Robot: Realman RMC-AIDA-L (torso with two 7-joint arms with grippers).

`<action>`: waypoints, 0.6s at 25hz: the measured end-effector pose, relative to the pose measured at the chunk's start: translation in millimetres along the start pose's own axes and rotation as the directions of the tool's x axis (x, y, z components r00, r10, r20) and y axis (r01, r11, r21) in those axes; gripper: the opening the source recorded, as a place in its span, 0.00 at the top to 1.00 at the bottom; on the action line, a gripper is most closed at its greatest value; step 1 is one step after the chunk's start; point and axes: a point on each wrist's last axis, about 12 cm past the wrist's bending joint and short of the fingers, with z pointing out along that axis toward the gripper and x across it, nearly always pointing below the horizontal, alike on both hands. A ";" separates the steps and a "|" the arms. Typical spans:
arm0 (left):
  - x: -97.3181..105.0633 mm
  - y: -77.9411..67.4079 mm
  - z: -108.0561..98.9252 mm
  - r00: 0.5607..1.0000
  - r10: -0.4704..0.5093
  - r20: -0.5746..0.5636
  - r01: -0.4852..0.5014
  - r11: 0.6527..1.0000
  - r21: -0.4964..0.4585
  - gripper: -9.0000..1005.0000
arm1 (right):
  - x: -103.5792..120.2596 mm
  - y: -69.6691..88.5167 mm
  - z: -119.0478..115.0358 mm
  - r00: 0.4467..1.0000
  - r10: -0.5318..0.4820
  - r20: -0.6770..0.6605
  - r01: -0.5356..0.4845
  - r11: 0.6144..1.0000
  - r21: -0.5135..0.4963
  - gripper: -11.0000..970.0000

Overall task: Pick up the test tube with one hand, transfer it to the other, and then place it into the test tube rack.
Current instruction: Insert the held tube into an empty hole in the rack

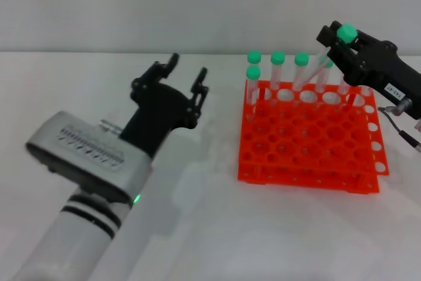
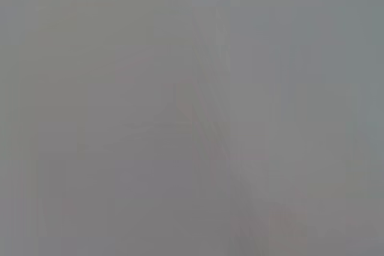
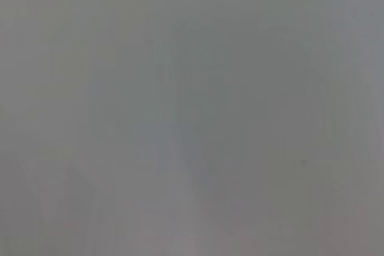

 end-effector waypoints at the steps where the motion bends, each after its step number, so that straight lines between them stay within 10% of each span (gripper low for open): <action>1: 1.9 1.7 -2.2 1.000 -0.017 0.003 0.017 1.000 -0.012 0.53 | 0.0 0.5 3.6 1.000 -0.007 -0.011 0.006 1.000 -0.009 0.78; 15: 38.9 32.0 -32.2 0.971 -0.239 -0.017 0.232 0.955 -0.185 0.53 | 0.0 11.5 39.8 0.992 -0.093 -0.083 0.085 0.992 -0.089 0.78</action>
